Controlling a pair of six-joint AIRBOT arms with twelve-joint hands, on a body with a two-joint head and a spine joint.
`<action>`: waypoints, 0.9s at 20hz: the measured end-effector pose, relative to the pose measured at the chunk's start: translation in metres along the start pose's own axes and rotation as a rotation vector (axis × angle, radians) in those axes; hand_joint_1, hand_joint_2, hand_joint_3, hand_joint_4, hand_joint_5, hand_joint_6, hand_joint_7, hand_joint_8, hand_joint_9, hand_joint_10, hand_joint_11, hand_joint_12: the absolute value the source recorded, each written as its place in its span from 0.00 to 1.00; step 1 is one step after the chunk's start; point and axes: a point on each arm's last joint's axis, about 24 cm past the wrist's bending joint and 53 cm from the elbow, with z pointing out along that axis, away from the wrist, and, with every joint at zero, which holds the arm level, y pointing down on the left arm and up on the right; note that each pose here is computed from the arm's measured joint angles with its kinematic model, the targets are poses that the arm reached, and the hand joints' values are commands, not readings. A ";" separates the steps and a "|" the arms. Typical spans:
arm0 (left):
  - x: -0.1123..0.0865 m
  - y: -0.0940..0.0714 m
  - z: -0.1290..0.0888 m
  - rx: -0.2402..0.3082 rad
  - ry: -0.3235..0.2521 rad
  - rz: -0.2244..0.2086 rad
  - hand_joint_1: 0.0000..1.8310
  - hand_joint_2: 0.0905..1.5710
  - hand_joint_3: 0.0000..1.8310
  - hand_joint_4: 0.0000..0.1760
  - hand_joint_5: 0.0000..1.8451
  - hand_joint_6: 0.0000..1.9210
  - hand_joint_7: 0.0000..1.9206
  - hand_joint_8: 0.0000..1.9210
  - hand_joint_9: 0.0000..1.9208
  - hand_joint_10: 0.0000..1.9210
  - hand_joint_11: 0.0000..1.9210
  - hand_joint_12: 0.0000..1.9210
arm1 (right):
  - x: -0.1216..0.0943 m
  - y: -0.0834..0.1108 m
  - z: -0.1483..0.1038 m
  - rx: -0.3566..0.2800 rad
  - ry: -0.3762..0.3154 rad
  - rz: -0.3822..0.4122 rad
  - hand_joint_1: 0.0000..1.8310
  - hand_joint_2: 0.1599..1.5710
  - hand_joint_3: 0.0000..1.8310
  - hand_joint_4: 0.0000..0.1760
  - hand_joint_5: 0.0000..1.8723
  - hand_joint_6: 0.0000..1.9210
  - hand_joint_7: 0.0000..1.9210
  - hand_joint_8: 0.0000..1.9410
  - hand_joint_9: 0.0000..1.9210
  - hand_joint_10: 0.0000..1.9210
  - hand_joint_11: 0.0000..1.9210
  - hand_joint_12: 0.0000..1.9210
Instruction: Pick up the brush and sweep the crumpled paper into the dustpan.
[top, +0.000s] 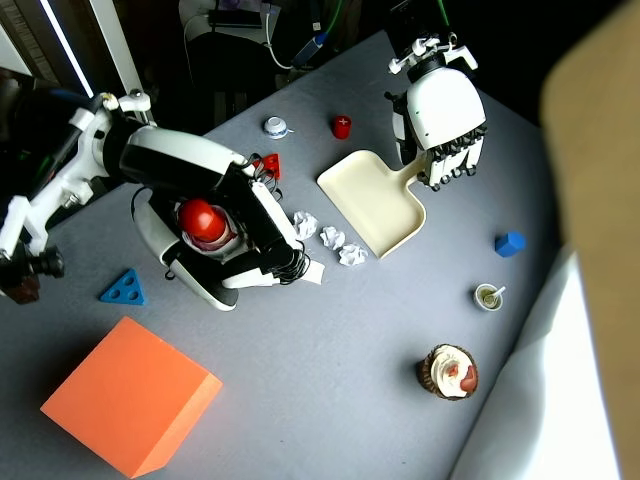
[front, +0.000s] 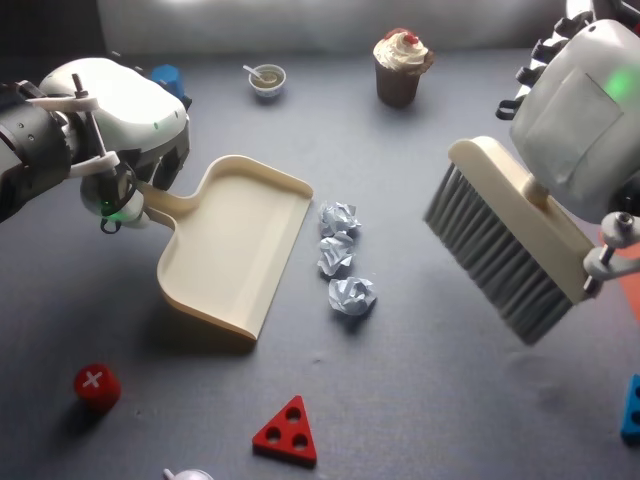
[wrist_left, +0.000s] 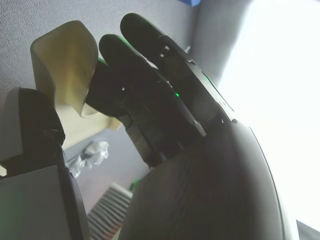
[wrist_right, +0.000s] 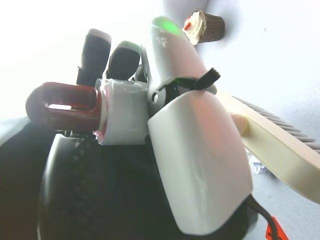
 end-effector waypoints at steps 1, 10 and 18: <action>0.001 0.001 0.000 -0.001 0.002 0.003 0.68 0.66 0.00 0.00 0.55 0.54 0.62 0.27 0.60 0.00 0.45 0.31 | 0.000 -0.003 -0.001 0.002 0.003 -0.005 0.85 0.73 0.00 0.97 0.46 1.00 0.40 1.00 0.39 1.00 0.37 1.00; 0.004 0.002 0.000 -0.004 0.008 -0.002 0.68 0.66 0.00 0.00 0.55 0.55 0.60 0.29 0.60 0.00 0.42 0.35 | 0.014 -0.007 -0.007 0.021 0.080 0.012 0.86 0.74 0.00 0.81 0.48 1.00 0.41 1.00 0.39 1.00 0.36 1.00; 0.013 0.002 0.000 -0.008 0.023 -0.008 0.69 0.66 0.00 0.00 0.56 0.53 0.63 0.25 0.60 0.00 0.44 0.33 | 0.022 -0.008 -0.010 0.054 0.128 -0.059 0.86 0.74 0.00 0.96 0.46 1.00 0.40 1.00 0.38 1.00 0.37 1.00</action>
